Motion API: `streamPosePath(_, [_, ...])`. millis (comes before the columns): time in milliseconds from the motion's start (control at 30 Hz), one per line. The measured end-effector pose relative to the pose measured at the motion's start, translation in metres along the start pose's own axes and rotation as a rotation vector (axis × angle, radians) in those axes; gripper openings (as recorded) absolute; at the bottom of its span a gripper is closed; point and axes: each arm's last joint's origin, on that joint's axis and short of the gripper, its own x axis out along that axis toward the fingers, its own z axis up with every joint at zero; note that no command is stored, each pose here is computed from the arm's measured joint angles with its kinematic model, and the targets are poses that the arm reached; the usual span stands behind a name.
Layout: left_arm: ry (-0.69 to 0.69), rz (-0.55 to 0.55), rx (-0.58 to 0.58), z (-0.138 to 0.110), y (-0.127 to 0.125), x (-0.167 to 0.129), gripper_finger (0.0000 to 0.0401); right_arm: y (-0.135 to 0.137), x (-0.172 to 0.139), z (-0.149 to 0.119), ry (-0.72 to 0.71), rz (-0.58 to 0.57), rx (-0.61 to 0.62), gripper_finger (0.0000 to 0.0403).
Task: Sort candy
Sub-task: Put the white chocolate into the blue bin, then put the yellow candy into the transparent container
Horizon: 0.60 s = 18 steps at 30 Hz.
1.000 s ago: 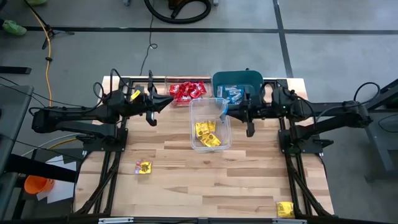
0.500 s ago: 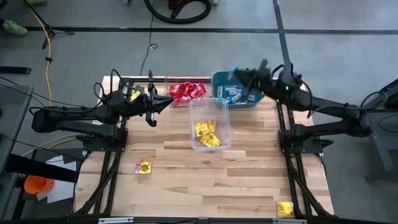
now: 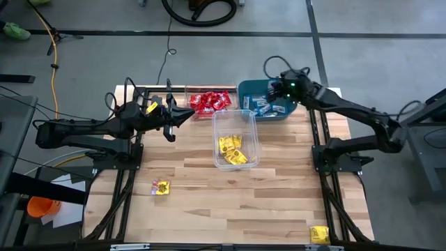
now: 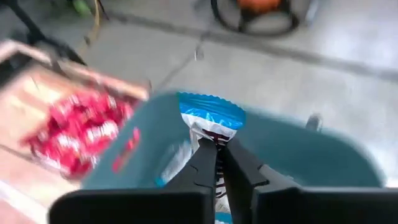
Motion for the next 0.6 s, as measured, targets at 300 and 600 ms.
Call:
streamPosePath(300, [0.009,-0.018,-0.026,0.0,0.0,0.0,0.0,-0.006,0.024,-0.008,0.103,-0.011,0.057,0.0156])
streamPosePath(600, [0.057,-0.01,-0.052,-0.005,0.001,0.0,0.0,-0.008,0.011,-0.005,0.184,0.235,0.1,0.0267])
